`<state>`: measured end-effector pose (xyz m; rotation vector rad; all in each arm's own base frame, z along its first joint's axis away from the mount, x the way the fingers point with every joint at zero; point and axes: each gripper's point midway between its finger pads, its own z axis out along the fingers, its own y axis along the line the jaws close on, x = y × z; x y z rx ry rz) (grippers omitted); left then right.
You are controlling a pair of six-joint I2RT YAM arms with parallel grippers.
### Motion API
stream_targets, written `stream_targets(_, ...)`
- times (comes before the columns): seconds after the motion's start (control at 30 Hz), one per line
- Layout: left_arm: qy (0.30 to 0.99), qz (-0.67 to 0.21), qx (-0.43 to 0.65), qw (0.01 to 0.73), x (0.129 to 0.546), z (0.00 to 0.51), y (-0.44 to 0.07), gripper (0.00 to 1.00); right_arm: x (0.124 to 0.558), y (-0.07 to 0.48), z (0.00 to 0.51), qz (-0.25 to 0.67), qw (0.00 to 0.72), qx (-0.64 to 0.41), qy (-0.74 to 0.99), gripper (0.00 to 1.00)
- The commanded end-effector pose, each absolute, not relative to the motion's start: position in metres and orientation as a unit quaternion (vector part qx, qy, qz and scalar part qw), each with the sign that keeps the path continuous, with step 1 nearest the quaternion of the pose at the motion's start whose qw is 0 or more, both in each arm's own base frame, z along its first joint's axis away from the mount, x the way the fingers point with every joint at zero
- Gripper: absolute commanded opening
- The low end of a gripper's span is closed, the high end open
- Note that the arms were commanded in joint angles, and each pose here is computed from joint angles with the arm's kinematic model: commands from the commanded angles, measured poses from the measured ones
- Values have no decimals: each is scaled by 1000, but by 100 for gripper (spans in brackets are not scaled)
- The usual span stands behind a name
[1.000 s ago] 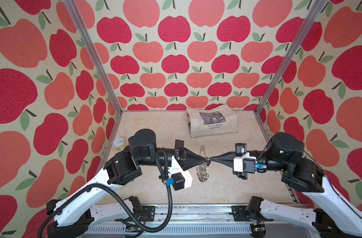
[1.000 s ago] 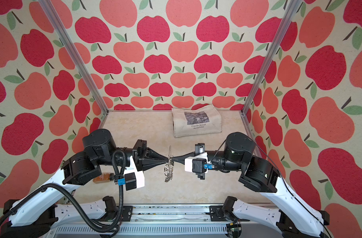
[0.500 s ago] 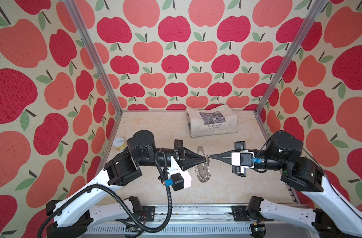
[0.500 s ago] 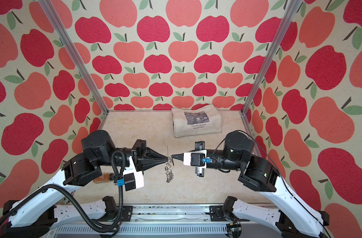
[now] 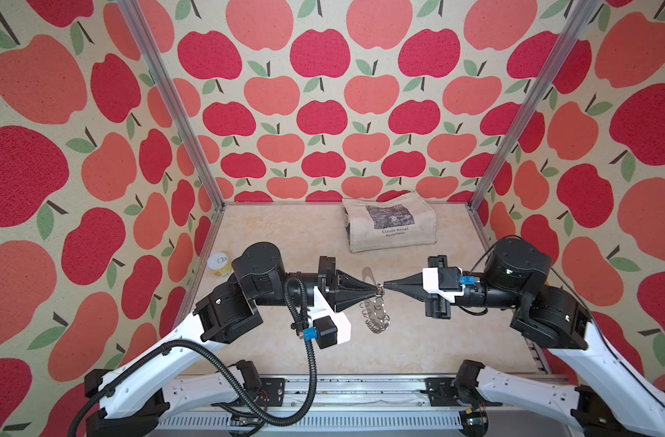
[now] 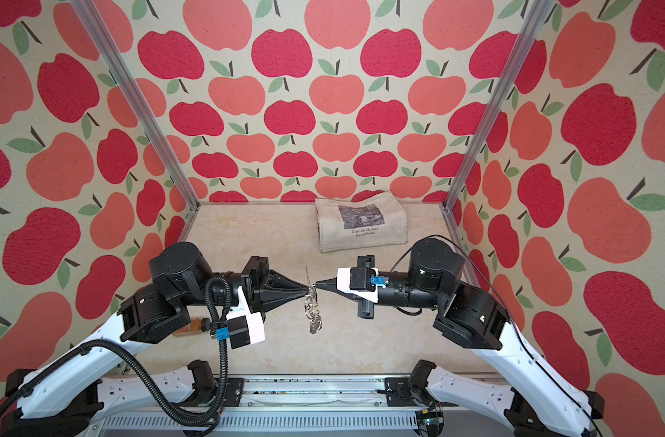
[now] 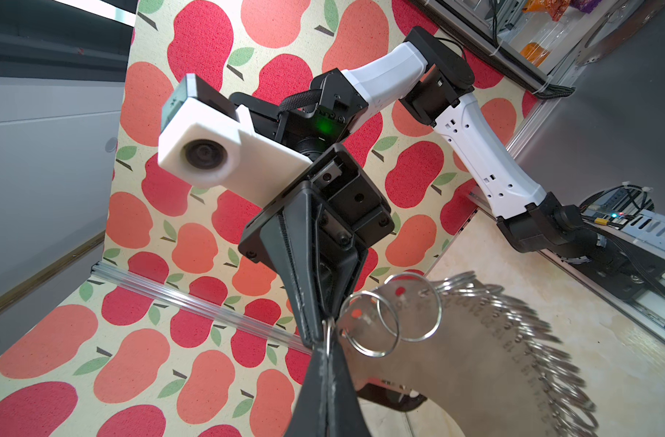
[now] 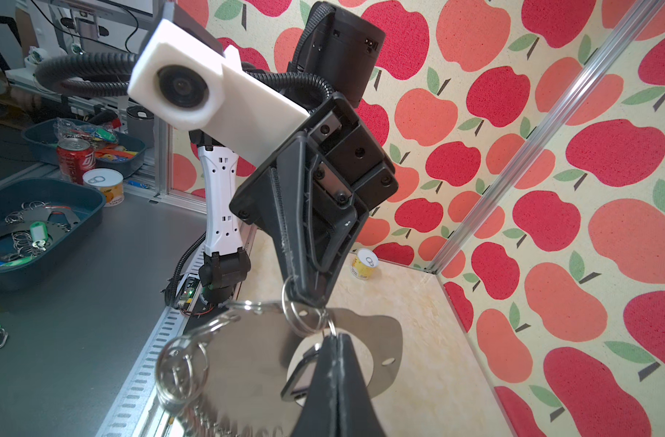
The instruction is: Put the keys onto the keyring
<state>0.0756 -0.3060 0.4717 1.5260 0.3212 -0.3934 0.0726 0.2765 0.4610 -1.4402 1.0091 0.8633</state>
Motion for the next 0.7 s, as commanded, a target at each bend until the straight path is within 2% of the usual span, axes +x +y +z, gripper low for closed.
stream_targets(0.0,92,-196,637,739,57,511,-291,0,95,280,432,346,531,-597,493,20)
stream_targets(0.07,98,-205,633,740,59,512,-290,0,98,275,435,338,542,-588,496,31)
stream_targets(0.17,107,-226,623,741,63,513,-288,0,100,266,443,325,564,-578,493,37)
stream_targets(0.53,163,-297,625,704,91,498,-290,0,95,245,480,289,640,-560,440,39)
stream_targets(0.67,172,-328,617,694,101,497,-290,0,86,247,492,305,646,-567,410,30)
